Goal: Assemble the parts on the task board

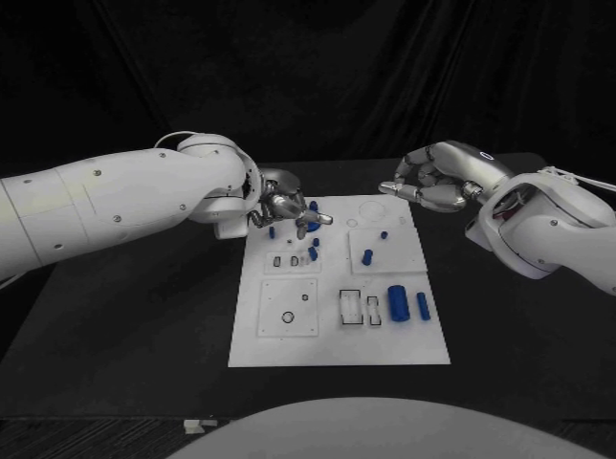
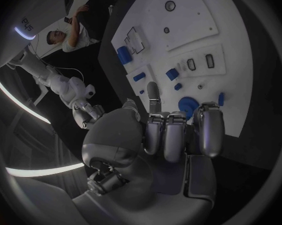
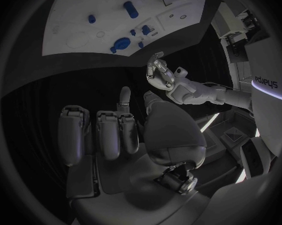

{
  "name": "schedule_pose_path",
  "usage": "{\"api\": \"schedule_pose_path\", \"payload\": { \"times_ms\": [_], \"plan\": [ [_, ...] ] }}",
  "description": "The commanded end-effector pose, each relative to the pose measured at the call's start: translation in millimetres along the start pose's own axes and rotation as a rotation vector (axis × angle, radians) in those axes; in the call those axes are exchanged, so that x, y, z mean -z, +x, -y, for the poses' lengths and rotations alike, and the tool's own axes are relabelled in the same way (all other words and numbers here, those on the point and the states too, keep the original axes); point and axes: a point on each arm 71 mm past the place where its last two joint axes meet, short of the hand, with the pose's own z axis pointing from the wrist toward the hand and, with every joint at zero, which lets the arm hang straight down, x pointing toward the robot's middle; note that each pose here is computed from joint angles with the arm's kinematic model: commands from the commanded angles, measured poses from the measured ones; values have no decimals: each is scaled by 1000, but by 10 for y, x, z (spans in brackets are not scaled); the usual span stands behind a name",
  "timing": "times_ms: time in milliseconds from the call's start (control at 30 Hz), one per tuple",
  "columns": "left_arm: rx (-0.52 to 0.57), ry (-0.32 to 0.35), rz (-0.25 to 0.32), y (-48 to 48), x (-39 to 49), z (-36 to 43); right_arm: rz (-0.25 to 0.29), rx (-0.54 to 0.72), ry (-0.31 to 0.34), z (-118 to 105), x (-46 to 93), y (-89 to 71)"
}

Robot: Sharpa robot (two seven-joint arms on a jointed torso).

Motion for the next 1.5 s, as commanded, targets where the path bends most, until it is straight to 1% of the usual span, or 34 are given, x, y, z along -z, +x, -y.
{"api": "schedule_pose_path", "payload": {
  "times_ms": [33,133,267,467,567,767,967,1233,1500],
  "plan": [
    [-93,-157,-130,42,-40,-35,72,-32,-7,44,66,-23],
    [-106,-179,-142,25,-84,-3,93,-35,-15,75,114,-18],
    [-112,-199,-137,-8,-142,42,112,-36,-11,134,177,-7],
    [-111,-215,-120,-34,-208,101,116,-36,-4,181,217,12],
    [-109,-220,-115,-42,-239,117,115,-39,-5,178,225,27],
    [-103,-234,-114,-42,-284,98,103,-41,7,188,231,52],
    [-101,-243,-127,-2,-317,69,95,-42,14,195,228,69],
    [-96,-242,-140,43,-362,52,100,-46,-2,158,213,86],
    [-88,-250,-148,73,-401,7,99,-47,-13,137,193,99]
  ]
}}
